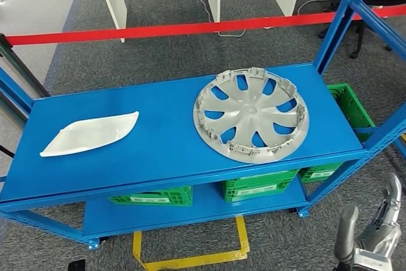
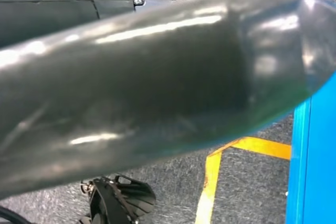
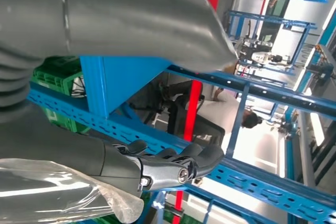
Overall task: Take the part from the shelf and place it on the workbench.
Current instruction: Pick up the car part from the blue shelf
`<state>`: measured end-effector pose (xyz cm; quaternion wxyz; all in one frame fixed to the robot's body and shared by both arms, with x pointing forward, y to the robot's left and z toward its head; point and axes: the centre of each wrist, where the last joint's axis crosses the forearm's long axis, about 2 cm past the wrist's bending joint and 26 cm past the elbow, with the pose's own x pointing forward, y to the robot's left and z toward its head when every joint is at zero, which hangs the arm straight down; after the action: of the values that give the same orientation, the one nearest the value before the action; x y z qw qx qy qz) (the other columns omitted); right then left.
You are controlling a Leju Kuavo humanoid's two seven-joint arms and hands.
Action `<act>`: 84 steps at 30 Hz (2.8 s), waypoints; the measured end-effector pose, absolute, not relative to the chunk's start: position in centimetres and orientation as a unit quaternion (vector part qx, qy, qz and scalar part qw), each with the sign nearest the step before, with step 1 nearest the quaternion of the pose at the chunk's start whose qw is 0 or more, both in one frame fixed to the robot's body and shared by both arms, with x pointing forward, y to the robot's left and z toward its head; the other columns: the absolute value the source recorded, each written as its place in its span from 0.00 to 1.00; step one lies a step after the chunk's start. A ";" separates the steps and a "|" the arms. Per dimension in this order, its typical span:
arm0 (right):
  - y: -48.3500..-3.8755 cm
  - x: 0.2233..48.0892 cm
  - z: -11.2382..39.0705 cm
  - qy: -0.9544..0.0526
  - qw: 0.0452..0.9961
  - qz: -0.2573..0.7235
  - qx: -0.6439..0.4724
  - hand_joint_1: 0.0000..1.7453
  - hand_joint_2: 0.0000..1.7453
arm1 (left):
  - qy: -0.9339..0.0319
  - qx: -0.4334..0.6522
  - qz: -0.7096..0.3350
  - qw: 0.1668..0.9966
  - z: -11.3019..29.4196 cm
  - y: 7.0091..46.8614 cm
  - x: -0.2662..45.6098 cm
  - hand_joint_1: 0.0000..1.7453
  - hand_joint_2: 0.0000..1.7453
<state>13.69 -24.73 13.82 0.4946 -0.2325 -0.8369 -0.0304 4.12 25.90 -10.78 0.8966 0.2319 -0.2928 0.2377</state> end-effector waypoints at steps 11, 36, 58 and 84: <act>-25.6 15.7 14.7 -0.854 0.456 -0.004 -0.250 0.00 0.00 | -0.320 0.213 0.237 0.892 -10.7 26.1 5.0 0.00 0.00; -33.5 27.2 13.9 -0.787 0.501 0.165 -0.320 0.00 0.00 | -0.334 0.188 0.175 0.907 -10.2 26.3 8.2 0.00 0.00; -30.5 34.6 16.4 -0.757 0.496 0.379 -0.192 0.00 0.00 | -0.337 0.166 0.140 0.916 -10.0 26.0 9.2 0.00 0.00; -17.9 35.7 16.0 -0.721 0.432 0.491 -0.230 0.00 0.00 | -0.332 0.149 0.117 0.924 -9.9 24.7 9.6 0.00 0.00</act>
<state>35.66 -17.89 16.03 0.4319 -0.2305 -0.7209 0.4905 9.62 24.74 -9.87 0.9240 0.1487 -0.3324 0.1172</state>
